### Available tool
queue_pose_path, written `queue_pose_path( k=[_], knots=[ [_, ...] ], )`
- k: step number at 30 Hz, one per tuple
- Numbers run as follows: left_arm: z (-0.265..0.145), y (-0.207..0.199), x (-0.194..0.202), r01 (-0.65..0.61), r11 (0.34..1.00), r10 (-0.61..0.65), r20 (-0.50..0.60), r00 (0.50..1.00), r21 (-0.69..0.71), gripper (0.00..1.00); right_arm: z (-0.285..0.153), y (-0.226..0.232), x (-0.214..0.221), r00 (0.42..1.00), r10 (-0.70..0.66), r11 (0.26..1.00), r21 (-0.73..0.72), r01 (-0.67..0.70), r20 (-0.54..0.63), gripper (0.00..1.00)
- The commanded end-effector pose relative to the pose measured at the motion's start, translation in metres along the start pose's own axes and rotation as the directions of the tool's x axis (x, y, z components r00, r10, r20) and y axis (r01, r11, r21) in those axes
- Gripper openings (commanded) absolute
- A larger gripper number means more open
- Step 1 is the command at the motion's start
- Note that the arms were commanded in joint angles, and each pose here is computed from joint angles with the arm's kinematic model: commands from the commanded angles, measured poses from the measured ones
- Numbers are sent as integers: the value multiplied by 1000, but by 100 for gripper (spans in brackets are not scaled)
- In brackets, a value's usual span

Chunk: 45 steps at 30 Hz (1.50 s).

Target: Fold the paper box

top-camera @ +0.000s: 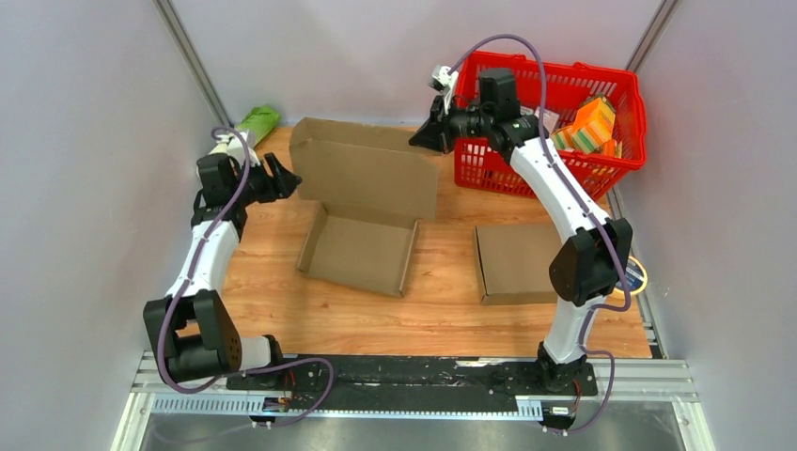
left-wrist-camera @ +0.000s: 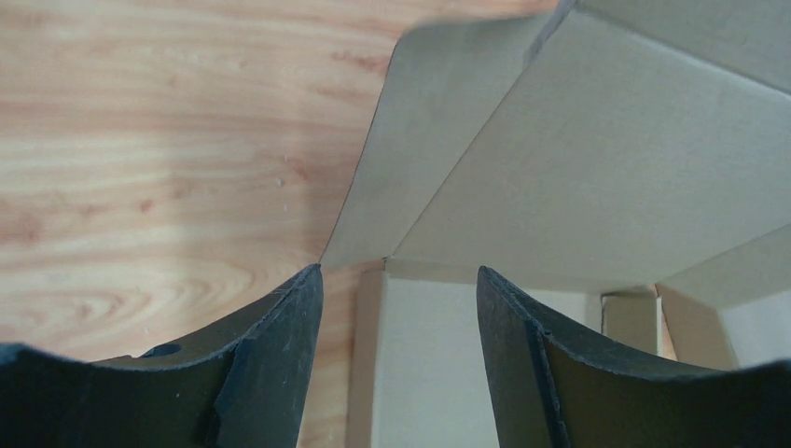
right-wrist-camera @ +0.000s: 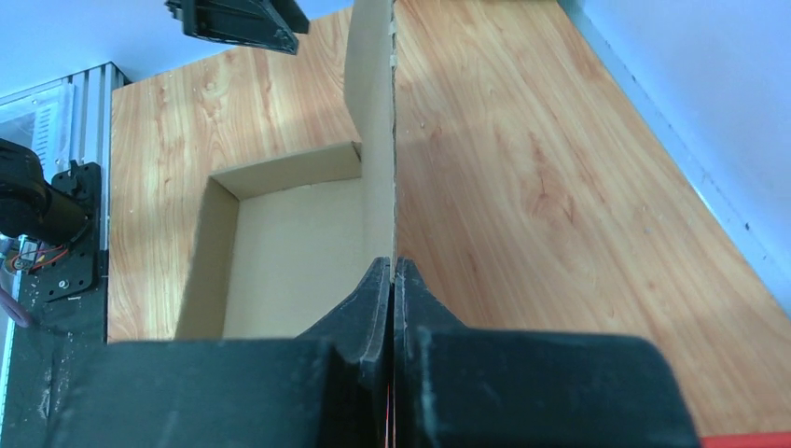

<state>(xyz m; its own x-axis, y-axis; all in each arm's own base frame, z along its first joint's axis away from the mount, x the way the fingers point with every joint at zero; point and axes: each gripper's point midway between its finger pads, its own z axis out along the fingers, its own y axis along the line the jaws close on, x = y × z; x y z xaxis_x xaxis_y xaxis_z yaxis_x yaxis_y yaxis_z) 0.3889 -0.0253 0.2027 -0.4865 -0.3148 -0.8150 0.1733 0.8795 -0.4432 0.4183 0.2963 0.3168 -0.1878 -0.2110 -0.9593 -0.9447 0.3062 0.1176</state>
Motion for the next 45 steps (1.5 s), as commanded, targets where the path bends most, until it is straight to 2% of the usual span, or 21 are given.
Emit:
queue_pose_path(
  k=[1, 8, 12, 16, 19, 23, 28, 29, 30, 33, 34, 36, 37, 38, 39, 40, 41, 43, 45],
  knots=[
    [9, -18, -56, -272, 956, 256, 136, 957, 113, 70, -2, 5, -21, 996, -81, 995, -46, 83, 44, 0],
    [37, -12, -84, -332, 931, 308, 158, 938, 154, 69, -2, 7, -17, 996, -90, 994, -67, 91, 30, 0],
    [53, -15, -88, -358, 906, 331, 149, 932, 226, 69, -2, 8, -21, 995, -93, 992, -83, 96, 36, 0],
    [62, -23, -93, -396, 865, 352, 191, 916, 309, 68, 0, 6, -21, 995, -95, 991, -88, 97, 29, 0],
    [66, -34, -93, -382, 836, 327, 200, 923, 393, 62, 1, 6, -18, 996, -87, 991, -96, 89, 23, 0],
    [70, -37, -91, -366, 826, 299, 218, 929, 428, 56, 4, 7, -17, 997, -64, 992, -111, 67, 33, 0],
    [65, -36, -84, -364, 839, 302, 212, 929, 403, 32, 6, 2, -18, 998, -50, 995, -80, 53, 34, 0],
    [65, -33, -79, -359, 849, 301, 204, 932, 387, 31, 7, -2, -18, 999, -45, 998, -49, 46, 30, 4],
    [59, -34, -84, -377, 858, 315, 222, 923, 349, 23, 9, -3, -16, 999, -29, 999, -29, 29, 27, 11],
    [51, -28, -82, -405, 881, 347, 247, 905, 245, 11, 11, -3, -20, 999, -24, 999, 31, 23, 30, 24],
    [50, -30, -79, -435, 872, 378, 254, 890, 226, 9, 10, -3, -18, 999, 39, 998, 54, -41, 32, 27],
    [47, -29, -75, -450, 873, 399, 256, 881, 187, 5, 10, -4, -17, 996, 81, 993, 80, -83, 30, 37],
    [46, -29, -73, -457, 871, 407, 253, 878, 182, 4, 10, -4, -16, 992, 119, 988, 97, -122, 30, 42],
    [45, -29, -71, -457, 870, 408, 250, 878, 185, 0, 8, -9, -14, 991, 134, 981, 139, -136, 28, 54],
    [42, -30, -70, -465, 866, 417, 246, 875, 184, 0, 5, -10, -10, 989, 148, 977, 154, -148, 15, 60],
    [41, -28, -68, -474, 862, 428, 244, 870, 177, 0, 3, -12, -5, 989, 147, 973, 176, -146, 6, 73],
    [40, -28, -68, -474, 863, 429, 242, 870, 176, 0, 0, -19, -1, 989, 145, 965, 219, -141, -1, 79],
    [38, -30, -68, -499, 849, 453, 247, 857, 173, 0, -8, -28, 6, 988, 152, 962, 234, -144, -15, 85],
    [36, -32, -68, -502, 846, 455, 248, 855, 178, 0, -9, -28, 10, 988, 151, 969, 203, -143, -26, 87]
  ],
)
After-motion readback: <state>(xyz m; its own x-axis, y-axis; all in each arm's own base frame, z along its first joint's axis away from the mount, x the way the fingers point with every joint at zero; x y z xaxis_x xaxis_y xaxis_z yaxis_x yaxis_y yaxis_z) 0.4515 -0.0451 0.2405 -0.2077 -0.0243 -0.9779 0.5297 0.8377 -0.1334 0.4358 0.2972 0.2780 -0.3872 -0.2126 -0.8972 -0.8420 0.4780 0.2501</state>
